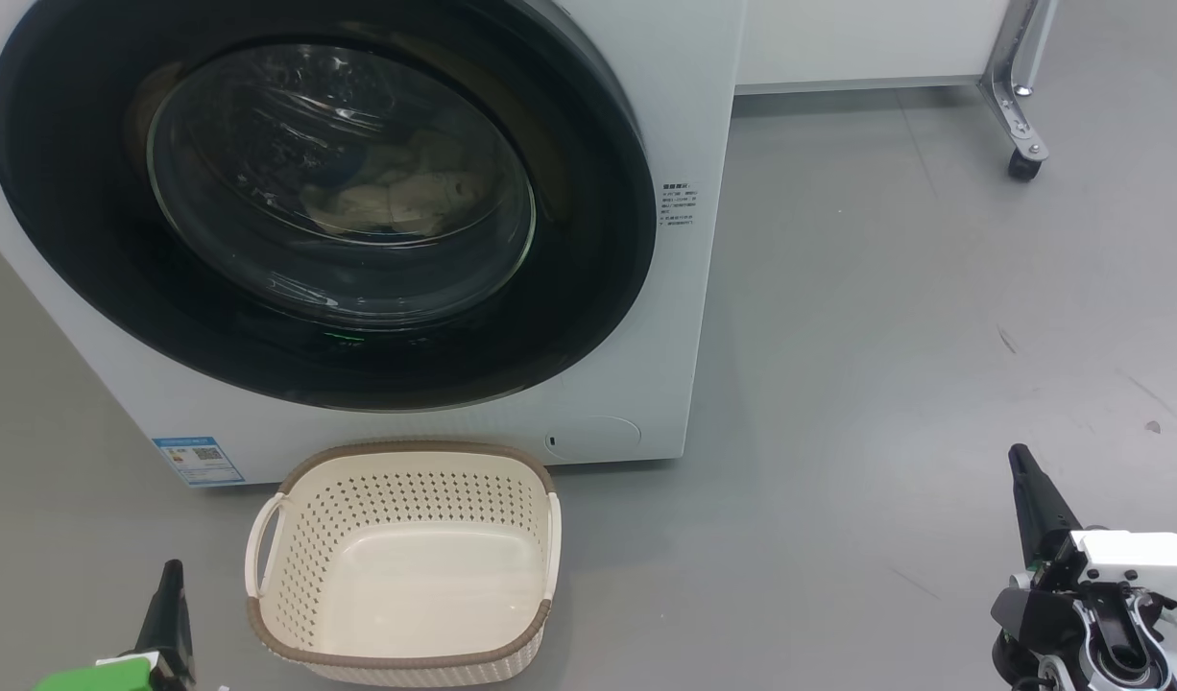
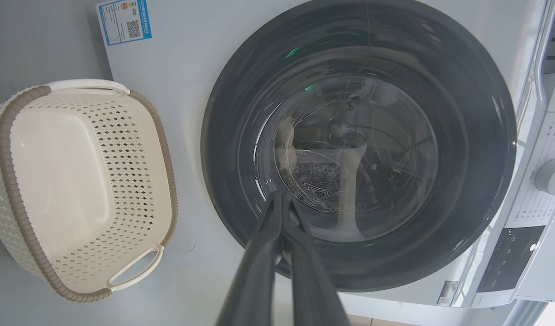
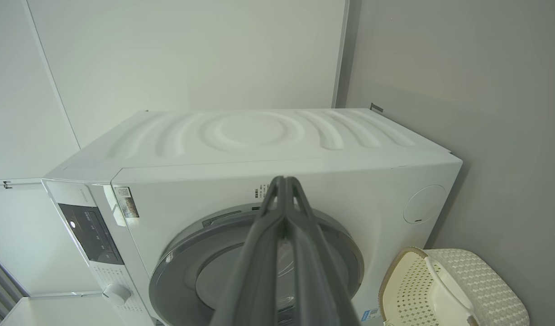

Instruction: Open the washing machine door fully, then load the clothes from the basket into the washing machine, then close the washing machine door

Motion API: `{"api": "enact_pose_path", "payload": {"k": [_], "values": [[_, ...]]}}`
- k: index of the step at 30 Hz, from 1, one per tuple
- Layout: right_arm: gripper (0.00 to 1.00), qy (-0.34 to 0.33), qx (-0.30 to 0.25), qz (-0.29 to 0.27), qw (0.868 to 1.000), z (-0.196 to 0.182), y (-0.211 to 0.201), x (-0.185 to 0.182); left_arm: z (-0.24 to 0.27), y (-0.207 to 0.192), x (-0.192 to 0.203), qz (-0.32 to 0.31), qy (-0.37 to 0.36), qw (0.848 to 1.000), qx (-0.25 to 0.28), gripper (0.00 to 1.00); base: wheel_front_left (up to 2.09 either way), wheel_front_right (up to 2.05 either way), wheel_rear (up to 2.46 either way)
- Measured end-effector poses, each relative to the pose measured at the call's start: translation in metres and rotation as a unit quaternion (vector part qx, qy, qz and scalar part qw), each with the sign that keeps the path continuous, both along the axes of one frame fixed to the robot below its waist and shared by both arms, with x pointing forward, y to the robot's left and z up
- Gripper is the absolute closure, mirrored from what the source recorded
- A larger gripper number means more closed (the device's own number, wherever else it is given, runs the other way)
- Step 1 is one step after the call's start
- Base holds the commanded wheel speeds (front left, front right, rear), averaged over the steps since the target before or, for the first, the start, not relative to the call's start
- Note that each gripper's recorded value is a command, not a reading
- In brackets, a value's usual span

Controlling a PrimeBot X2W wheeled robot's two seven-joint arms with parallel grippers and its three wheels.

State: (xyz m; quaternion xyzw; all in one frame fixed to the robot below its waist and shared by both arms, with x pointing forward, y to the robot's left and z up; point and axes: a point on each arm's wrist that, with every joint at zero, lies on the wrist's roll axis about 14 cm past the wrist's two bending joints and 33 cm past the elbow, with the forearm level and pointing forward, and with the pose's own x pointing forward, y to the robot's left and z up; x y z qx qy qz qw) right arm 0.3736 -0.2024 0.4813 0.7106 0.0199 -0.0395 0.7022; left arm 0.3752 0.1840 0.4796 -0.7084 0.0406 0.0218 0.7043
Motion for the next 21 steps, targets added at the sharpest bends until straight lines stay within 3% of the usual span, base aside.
{"api": "enact_pose_path", "payload": {"k": [21], "values": [[1.00, 0.003, 0.000, -0.001, 1.000, -0.0021, -0.0009, -0.0002, 0.0016, 0.0005, 0.0009, 0.002, -0.003, 1.000, -0.010, 1.00, 0.00, 0.00, 0.00]]}}
